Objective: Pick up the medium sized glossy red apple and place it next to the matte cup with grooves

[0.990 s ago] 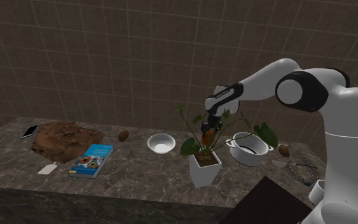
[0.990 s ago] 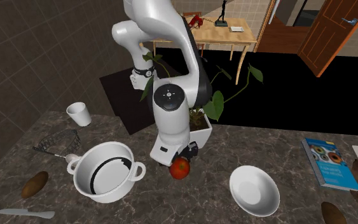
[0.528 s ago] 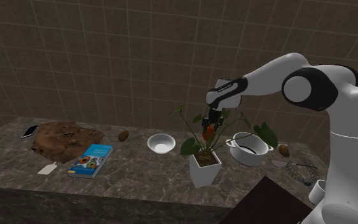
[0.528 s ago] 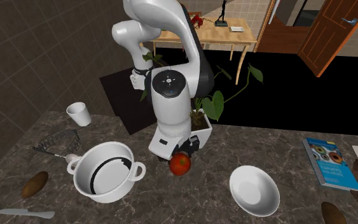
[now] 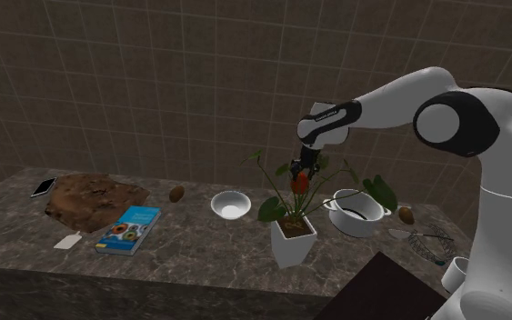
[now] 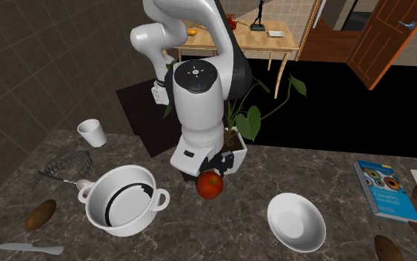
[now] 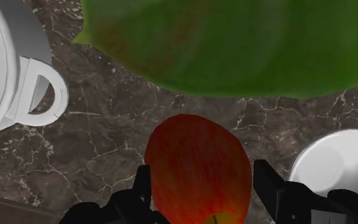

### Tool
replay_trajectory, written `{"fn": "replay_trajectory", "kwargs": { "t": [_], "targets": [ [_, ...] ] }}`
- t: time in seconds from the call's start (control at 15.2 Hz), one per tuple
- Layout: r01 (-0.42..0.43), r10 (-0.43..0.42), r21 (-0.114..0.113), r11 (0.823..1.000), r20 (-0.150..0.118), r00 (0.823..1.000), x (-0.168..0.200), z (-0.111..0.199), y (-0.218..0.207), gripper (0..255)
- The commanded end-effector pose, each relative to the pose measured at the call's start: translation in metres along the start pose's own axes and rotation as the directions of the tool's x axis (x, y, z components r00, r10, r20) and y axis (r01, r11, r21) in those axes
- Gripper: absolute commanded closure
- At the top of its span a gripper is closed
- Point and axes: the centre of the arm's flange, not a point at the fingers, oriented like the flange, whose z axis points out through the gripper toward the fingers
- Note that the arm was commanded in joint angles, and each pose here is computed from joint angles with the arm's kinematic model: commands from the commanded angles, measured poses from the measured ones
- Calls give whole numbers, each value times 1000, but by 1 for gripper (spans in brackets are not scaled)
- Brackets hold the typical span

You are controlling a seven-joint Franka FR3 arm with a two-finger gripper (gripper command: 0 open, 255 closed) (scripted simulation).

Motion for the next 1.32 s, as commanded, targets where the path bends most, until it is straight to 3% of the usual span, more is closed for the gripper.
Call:
{"fn": "replay_trajectory", "kwargs": {
  "t": [0.0,1.25],
  "targets": [
    [0,0,0,1000,0,1000,0,-12,-1,255],
    [0,0,0,1000,0,1000,-134,-27,195,255]
  ]
}}
